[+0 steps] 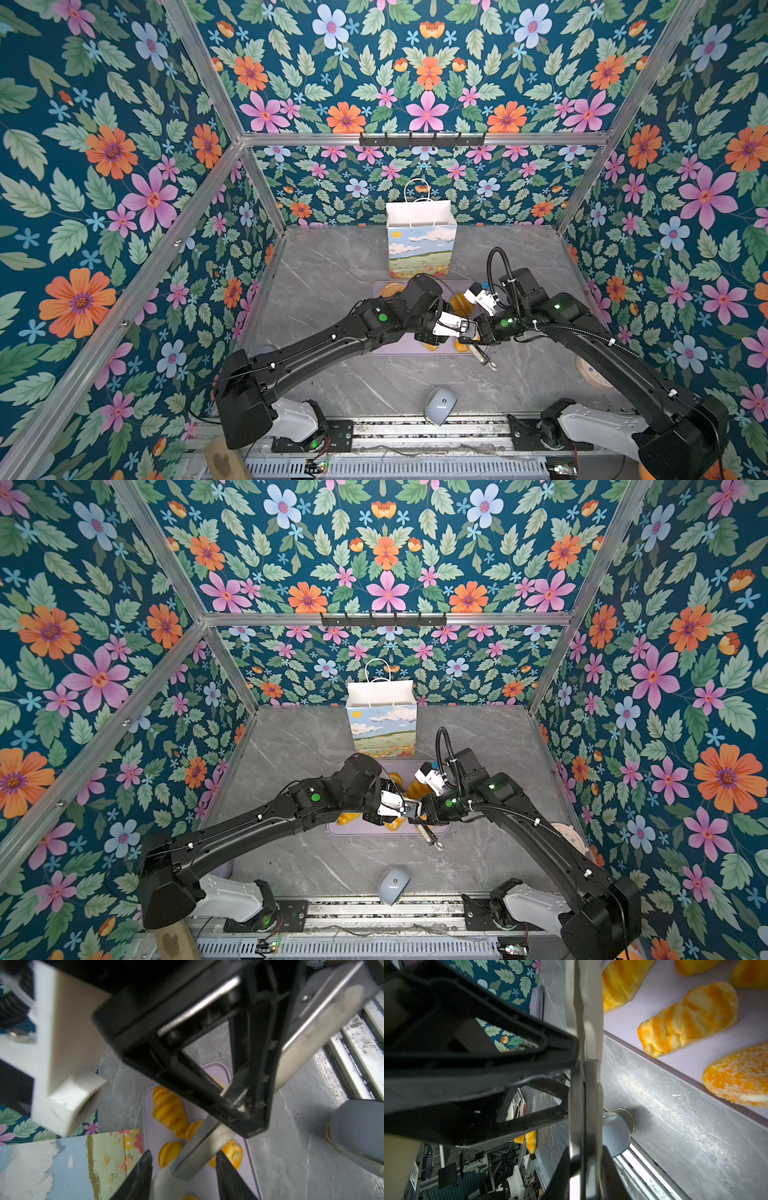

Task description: Place the fake bread into the paper bag

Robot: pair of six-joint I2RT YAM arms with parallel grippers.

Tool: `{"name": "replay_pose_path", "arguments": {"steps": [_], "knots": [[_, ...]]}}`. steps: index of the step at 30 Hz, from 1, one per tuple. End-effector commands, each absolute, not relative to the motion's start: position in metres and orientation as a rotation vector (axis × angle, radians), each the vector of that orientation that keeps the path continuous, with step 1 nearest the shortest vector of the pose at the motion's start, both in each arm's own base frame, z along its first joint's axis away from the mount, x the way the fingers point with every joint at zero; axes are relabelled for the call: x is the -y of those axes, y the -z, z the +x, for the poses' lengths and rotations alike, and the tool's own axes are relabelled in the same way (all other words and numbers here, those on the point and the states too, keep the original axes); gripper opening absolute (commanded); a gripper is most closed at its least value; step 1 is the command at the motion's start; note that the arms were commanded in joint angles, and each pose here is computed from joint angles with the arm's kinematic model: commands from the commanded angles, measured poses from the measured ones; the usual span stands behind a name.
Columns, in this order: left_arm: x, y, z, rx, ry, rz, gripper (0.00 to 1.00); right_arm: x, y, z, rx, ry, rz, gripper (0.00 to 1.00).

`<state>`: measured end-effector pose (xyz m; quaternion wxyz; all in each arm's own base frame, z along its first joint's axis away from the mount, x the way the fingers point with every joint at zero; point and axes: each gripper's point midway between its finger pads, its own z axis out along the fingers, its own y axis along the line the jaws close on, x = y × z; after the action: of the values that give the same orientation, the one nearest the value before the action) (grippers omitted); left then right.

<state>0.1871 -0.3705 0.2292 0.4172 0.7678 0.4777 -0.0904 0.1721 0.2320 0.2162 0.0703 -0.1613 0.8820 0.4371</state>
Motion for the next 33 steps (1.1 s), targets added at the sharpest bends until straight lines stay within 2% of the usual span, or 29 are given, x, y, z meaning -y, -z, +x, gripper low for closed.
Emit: {"name": "replay_pose_path", "arguments": {"steps": [1, 3, 8, 18, 33], "knots": [[0.374, -0.234, 0.191, -1.165, 0.197, 1.917, 0.5, -0.236, -0.225, 0.17, -2.604, -1.367, -0.519, 0.21], [0.374, -0.23, 0.189, -1.151, 0.2, 1.937, 0.53, -0.236, -0.226, 0.168, -2.598, -1.376, -0.525, 0.2], [0.379, -0.225, 0.186, -1.126, 0.196, 1.949, 0.52, -0.237, -0.23, 0.166, -2.584, -1.397, -0.537, 0.2], [0.383, -0.229, 0.192, -1.108, 0.164, 1.886, 0.33, -0.235, -0.237, 0.162, -2.558, -1.401, -0.552, 0.22], [0.373, -0.232, 0.19, -1.166, 0.19, 1.803, 0.23, -0.234, -0.245, 0.158, -2.537, -1.388, -0.603, 0.28]]}}
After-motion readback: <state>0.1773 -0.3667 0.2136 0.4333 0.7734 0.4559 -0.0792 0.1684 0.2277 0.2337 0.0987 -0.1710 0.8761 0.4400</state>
